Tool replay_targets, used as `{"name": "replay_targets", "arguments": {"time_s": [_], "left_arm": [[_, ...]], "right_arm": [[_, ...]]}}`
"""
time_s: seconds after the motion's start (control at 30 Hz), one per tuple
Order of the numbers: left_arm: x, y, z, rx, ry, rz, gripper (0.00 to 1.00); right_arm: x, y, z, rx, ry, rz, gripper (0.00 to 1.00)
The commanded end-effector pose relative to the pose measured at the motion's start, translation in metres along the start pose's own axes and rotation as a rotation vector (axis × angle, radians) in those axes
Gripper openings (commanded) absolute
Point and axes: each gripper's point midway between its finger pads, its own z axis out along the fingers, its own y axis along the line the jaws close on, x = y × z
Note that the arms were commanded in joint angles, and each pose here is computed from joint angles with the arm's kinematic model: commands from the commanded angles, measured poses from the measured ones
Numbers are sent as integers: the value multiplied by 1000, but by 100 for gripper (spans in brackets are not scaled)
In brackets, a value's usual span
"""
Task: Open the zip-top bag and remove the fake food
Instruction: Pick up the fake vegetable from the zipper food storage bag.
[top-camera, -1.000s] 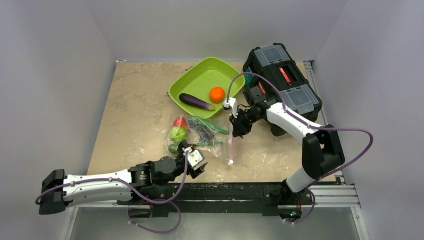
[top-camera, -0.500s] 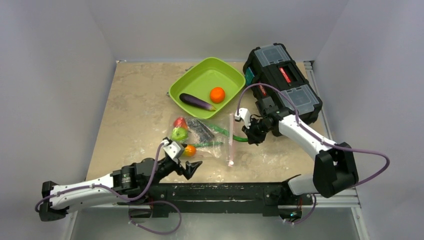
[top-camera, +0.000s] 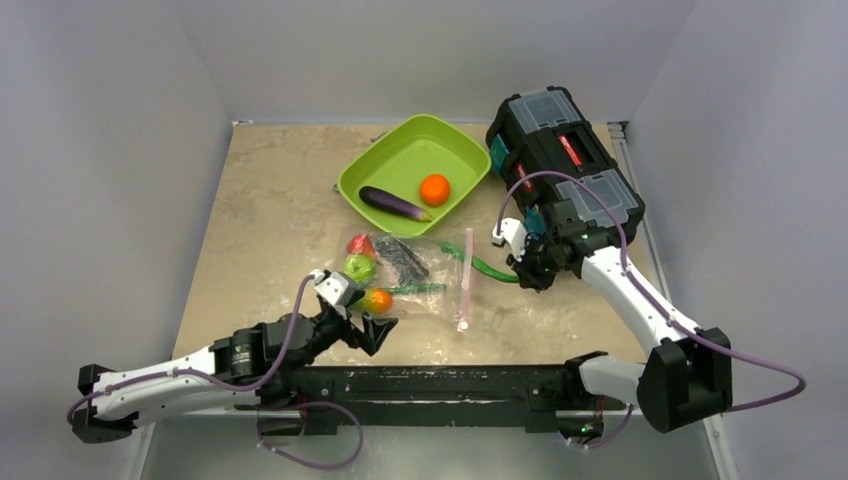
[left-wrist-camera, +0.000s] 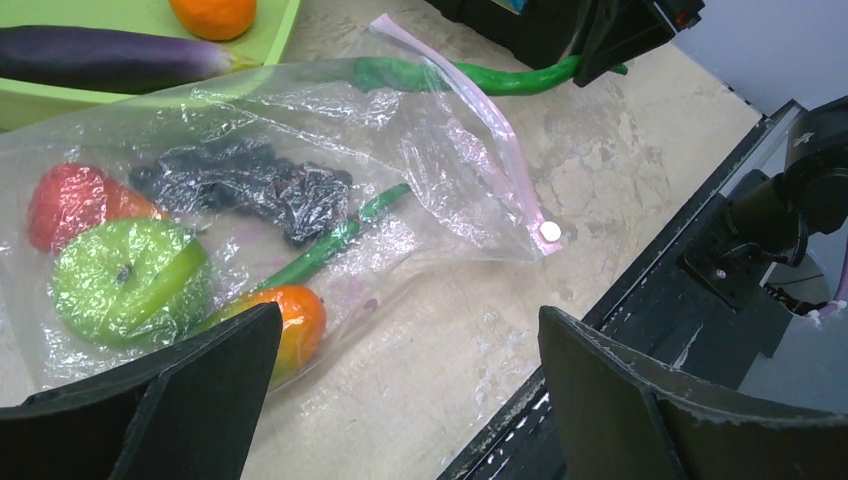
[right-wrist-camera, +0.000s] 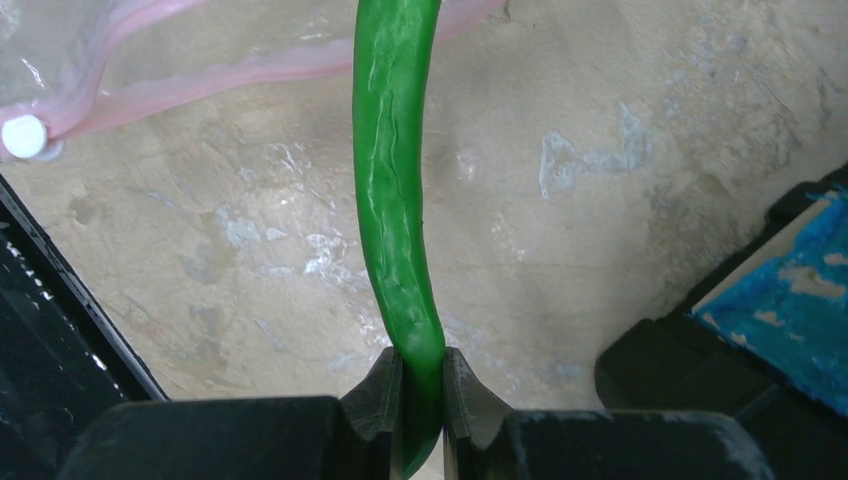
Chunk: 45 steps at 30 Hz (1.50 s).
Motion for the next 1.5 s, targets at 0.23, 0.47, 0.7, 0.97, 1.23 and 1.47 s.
{"name": "replay_targets", "arguments": {"time_s": [0.23, 0.47, 0.7, 0.97, 1.23, 1.47], "left_arm": [[-21, -1, -10, 4, -51, -70, 100], [-23, 4, -16, -9, -53, -79, 100], [-23, 6, -19, -11, -52, -87, 100], [-21, 7, -19, -13, -45, -89, 100], [-21, 9, -21, -23, -48, -93, 100], [-21, 10, -22, -22, -51, -94, 100]], "right_arm": [[25, -11, -34, 107, 40, 8, 0], [29, -12, -48, 142, 46, 14, 0], [34, -13, -54, 164, 54, 23, 0], [42, -12, -58, 183, 74, 31, 0], [55, -2, -69, 203, 97, 31, 0], [64, -2, -81, 269, 117, 46, 0]]}}
